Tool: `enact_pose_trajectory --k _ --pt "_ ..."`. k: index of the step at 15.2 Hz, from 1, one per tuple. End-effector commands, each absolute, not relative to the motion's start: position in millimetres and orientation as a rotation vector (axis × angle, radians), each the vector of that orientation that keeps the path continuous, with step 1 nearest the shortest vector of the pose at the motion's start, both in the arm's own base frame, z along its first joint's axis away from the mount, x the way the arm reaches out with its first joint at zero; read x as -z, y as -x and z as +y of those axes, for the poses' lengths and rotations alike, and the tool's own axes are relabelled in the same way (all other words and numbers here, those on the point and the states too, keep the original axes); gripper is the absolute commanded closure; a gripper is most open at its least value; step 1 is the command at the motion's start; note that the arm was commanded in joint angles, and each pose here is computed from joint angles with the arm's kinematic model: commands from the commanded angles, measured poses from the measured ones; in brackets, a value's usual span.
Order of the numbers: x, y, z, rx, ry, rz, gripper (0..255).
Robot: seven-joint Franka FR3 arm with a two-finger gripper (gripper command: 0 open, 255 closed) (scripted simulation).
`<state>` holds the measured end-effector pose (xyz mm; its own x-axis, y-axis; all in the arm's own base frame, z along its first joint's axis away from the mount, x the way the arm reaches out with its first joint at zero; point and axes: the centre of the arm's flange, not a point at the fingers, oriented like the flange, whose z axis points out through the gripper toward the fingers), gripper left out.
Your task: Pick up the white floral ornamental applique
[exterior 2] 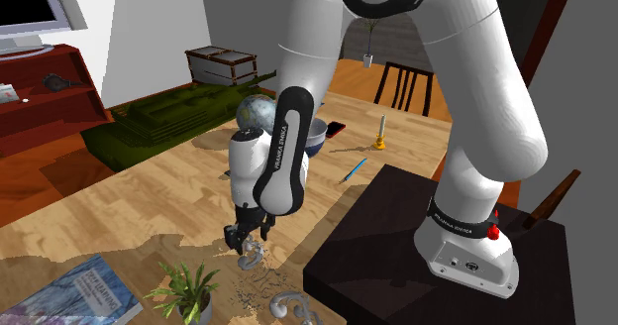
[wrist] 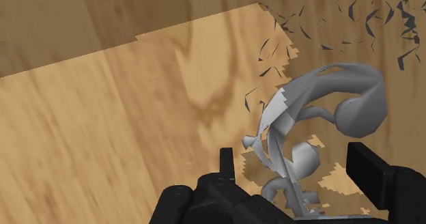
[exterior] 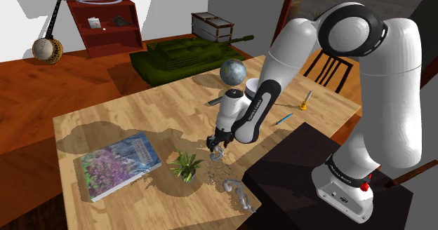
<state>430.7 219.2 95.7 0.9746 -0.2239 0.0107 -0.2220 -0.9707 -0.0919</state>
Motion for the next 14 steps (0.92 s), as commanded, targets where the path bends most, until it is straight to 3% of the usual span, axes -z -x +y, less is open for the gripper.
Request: enact_pose_trajectory --k 1,14 --pt "-91.8 -429.5 215.9 0.023 3.036 0.352 255" --pt "-118.3 -430.3 216.0 0.023 3.036 0.352 255"
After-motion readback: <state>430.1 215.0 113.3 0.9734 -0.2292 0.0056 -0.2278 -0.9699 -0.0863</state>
